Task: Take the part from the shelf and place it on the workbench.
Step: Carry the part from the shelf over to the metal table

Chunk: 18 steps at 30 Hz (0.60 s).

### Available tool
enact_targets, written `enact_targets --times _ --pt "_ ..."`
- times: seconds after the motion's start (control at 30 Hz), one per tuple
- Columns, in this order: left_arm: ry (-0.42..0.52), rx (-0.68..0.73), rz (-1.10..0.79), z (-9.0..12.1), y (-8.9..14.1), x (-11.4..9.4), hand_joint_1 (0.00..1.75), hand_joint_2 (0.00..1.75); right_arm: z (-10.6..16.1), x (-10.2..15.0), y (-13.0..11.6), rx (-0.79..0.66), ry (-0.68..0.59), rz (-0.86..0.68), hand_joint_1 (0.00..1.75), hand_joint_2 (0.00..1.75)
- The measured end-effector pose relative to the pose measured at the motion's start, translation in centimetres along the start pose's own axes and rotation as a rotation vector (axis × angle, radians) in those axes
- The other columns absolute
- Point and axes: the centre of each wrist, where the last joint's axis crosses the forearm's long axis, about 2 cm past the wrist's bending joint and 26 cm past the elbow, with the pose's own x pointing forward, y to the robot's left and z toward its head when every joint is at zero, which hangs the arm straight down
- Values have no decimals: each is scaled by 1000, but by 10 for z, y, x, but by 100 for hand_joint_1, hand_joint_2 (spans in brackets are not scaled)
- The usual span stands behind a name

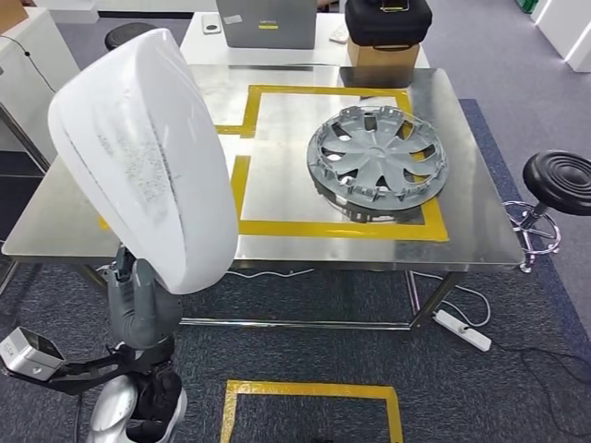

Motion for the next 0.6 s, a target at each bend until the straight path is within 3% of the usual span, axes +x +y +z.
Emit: enact_targets --times 0.6 --pt "-16 2 8 -2 0 0 175 175 0 9 -4 -11 -17 -13 0 175"
